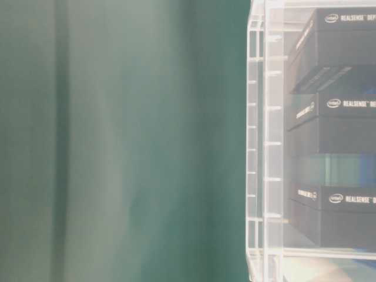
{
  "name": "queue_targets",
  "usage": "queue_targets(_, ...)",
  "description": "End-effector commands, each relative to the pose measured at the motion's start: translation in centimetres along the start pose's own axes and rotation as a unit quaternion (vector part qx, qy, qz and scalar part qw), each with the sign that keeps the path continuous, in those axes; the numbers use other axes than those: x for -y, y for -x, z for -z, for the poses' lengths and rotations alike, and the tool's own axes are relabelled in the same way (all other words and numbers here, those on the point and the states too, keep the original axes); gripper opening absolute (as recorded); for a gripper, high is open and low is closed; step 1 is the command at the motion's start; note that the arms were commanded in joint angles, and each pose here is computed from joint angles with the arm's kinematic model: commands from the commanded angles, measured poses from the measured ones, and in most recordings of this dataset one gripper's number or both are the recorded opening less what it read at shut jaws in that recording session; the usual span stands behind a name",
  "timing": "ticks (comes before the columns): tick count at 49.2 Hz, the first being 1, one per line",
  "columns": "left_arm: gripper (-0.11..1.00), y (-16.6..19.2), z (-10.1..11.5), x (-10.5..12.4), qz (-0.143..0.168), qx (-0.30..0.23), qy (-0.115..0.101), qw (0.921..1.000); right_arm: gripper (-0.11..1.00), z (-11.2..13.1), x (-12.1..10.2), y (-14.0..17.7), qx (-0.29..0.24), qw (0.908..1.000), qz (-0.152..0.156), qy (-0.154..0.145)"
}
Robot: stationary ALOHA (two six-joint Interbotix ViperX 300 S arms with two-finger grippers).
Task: Take the box out of the case with the right arm.
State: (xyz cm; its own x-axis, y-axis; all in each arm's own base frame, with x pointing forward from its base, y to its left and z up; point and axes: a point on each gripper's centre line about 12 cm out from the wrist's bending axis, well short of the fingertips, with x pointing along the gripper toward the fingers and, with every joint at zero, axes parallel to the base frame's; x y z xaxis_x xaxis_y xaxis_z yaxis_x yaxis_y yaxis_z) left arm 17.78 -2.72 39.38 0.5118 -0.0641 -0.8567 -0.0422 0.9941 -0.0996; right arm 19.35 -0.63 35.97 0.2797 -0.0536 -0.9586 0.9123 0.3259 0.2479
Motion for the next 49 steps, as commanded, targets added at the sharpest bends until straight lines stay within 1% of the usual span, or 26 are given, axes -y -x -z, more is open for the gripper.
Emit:
queue_targets(1, 0.0, 0.6, -0.5, 0.2, 0.004, 0.012, -0.002, 0.9999, 0.0, -0.1, 0.0, 0.7, 0.001, 0.9982, 0.003, -0.06)
queue_targets(3, 0.0, 0.6, -0.5, 0.2, 0.004, 0.012, -0.002, 0.9999, 0.0, 0.0, 0.2, 0.7, -0.001, 0.9964, 0.01, -0.084)
queue_targets(5, 0.0, 0.6, -0.5, 0.2, 0.004, 0.012, -0.002, 0.9999, 0.0, 0.0, 0.3, 0.6, -0.002, 0.9946, 0.016, -0.102)
queue_targets(7, 0.0, 0.6, -0.5, 0.1, 0.003, 0.013, -0.001, 0.9999, 0.0, 0.0, 0.3, 0.6, -0.003, 0.9931, 0.019, -0.116)
queue_targets(9, 0.0, 0.6, -0.5, 0.2, 0.004, 0.012, -0.002, 0.9999, 0.0, 0.1, 0.4, 0.6, -0.003, 0.9921, 0.021, -0.124)
queue_targets(18, 0.0, 0.6, -0.5, 0.2, 0.003, 0.012, -0.002, 0.9999, 0.0, -0.1, 0.4, 0.6, 0.004, 0.9918, 0.021, -0.126)
queue_targets(25, 0.0, 0.6, -0.5, 0.2, 0.004, 0.012, -0.001, 0.9999, 0.0, -1.1, 0.6, 0.4, 0.022, 0.9901, 0.028, -0.136)
queue_targets(29, 0.0, 0.6, -0.5, 0.2, 0.004, 0.012, -0.001, 0.9999, 0.0, -2.1, 1.0, 0.4, 0.033, 0.9884, 0.032, -0.145)
queue_targets(39, 0.0, 0.6, -0.5, 0.2, 0.003, 0.012, -0.001, 0.9999, 0.0, -4.8, 2.2, 0.4, 0.052, 0.9881, 0.038, -0.14)
queue_targets(49, 0.0, 0.6, -0.6, 0.2, 0.003, 0.012, 0.0, 0.9999, 0.0, -7.0, 3.5, 0.2, 0.062, 0.9854, 0.054, -0.149)
